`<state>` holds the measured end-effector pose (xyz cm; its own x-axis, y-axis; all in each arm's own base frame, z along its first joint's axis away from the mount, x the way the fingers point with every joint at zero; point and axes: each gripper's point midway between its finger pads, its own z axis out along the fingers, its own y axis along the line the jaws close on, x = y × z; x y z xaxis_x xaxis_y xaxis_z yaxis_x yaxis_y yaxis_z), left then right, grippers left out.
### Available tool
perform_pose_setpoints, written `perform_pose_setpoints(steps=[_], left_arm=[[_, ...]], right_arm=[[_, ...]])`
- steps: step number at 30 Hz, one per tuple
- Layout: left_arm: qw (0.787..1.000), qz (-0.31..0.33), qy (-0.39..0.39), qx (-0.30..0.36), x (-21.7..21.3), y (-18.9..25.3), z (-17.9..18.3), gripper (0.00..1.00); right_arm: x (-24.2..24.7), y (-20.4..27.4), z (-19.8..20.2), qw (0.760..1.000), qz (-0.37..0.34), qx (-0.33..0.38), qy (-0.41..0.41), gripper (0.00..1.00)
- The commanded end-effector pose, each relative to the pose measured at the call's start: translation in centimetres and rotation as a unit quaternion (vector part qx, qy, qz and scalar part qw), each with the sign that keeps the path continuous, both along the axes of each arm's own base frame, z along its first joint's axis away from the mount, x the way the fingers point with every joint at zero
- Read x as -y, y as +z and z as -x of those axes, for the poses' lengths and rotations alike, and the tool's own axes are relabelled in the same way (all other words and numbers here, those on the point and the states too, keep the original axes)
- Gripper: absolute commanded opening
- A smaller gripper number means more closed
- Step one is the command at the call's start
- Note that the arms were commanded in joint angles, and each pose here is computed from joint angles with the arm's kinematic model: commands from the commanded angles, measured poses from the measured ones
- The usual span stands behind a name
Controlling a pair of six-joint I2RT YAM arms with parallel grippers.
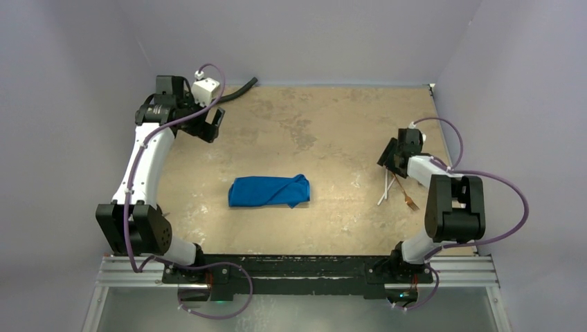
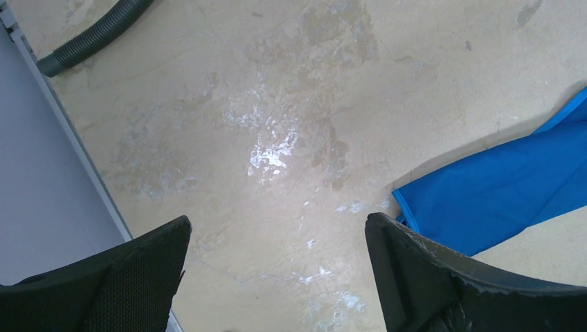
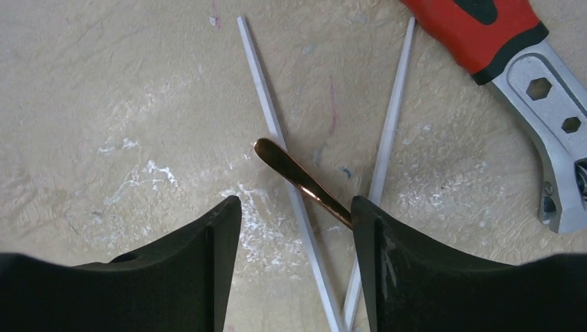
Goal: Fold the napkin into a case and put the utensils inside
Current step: Pick up the utensils from the center of the board.
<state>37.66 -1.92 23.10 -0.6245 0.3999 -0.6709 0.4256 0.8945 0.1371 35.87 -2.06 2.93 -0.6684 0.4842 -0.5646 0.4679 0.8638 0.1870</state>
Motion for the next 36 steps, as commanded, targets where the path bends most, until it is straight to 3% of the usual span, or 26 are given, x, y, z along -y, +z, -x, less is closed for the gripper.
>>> perform_pose_setpoints(steps=[1,7,14,19,22,26,36], left_arm=[[1.0,0.022,0.012,0.005,0.4,0.3,-0.3,0.94],[0.999,0.029,0.016,0.006,0.5,0.7,-0.4,0.93],[0.999,0.046,0.014,0.0,1.1,0.9,-0.2,0.92],[0.999,0.048,0.011,-0.002,1.2,0.9,0.0,0.91],[0.999,0.049,0.01,-0.001,1.3,1.0,0.0,0.91],[0.998,0.058,0.004,-0.007,1.6,0.9,0.1,0.9],[0.998,0.063,-0.004,-0.008,1.9,1.3,0.4,0.86]], right_arm=[[-0.4,0.3,0.5,1.0,-0.004,0.014,0.011,0.6],[-1.7,-0.7,2.2,0.999,-0.031,0.002,0.032,0.47],[-3.1,-0.5,1.7,0.997,-0.051,0.006,0.053,0.41],[-4.6,1.1,1.0,0.997,-0.033,0.015,0.074,0.53],[-4.5,2.4,1.1,0.997,-0.01,0.025,0.072,0.55],[-4.7,2.3,1.5,0.997,-0.019,0.019,0.068,0.55],[-4.8,1.8,-2.4,0.997,-0.016,0.016,0.07,0.49]])
